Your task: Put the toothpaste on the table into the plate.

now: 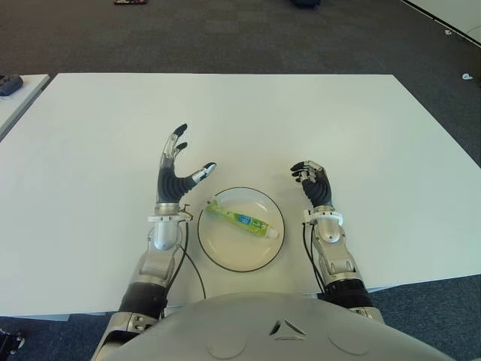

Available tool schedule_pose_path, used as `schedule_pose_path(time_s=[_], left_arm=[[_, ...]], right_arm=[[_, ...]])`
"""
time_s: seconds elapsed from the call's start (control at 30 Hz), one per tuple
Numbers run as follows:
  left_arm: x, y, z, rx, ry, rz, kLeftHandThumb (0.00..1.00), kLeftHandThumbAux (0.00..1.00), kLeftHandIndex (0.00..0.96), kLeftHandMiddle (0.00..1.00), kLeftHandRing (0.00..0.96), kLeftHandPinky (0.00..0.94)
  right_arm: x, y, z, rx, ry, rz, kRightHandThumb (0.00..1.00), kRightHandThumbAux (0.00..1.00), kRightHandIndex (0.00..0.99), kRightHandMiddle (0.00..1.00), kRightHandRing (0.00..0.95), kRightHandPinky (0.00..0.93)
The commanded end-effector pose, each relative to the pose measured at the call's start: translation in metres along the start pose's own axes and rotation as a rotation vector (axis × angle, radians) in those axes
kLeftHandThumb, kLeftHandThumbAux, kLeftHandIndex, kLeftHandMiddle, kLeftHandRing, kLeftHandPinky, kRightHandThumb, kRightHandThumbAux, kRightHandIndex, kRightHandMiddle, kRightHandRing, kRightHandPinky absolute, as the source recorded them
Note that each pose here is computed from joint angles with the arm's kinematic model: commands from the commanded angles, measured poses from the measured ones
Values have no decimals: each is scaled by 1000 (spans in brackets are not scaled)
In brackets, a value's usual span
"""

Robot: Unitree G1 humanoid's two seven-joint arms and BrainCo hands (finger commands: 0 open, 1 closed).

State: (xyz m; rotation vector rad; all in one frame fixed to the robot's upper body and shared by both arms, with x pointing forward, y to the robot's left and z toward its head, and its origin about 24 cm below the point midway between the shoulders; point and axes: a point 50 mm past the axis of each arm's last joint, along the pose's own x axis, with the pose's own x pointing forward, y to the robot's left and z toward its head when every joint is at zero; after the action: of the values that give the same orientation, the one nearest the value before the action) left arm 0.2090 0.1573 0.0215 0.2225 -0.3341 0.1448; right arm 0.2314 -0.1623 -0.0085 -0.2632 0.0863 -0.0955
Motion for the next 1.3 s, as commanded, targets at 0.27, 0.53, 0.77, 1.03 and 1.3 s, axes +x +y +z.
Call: schedule_pose_path(time_s=[0.27,0.53,0.77,1.03,1.3], left_arm=[[0,13,-20,1,151,132,652,730,412,396,401,446],[-1,17,-31,38,245,154,700,718,430,525,509,481],[-1,17,-36,65,282,143,700,718,433,570,554,494],[-5,18,-40,76,317,130,702,717,433,591,588,551],[-10,20,-46,57,369,111,704,717,434,589,588,556]], right_arm=[[1,-2,-1,-7,13,-6,843,689,431,456,443,457],[1,-3,-1,-6,12,-12,841,690,422,460,460,481],[1,-3,-1,-2,9,-20,839,691,414,464,467,484],[1,-4,0,-6,14,-36,837,692,411,465,471,481],[1,-5,1,-14,16,-39,838,690,419,463,464,465]])
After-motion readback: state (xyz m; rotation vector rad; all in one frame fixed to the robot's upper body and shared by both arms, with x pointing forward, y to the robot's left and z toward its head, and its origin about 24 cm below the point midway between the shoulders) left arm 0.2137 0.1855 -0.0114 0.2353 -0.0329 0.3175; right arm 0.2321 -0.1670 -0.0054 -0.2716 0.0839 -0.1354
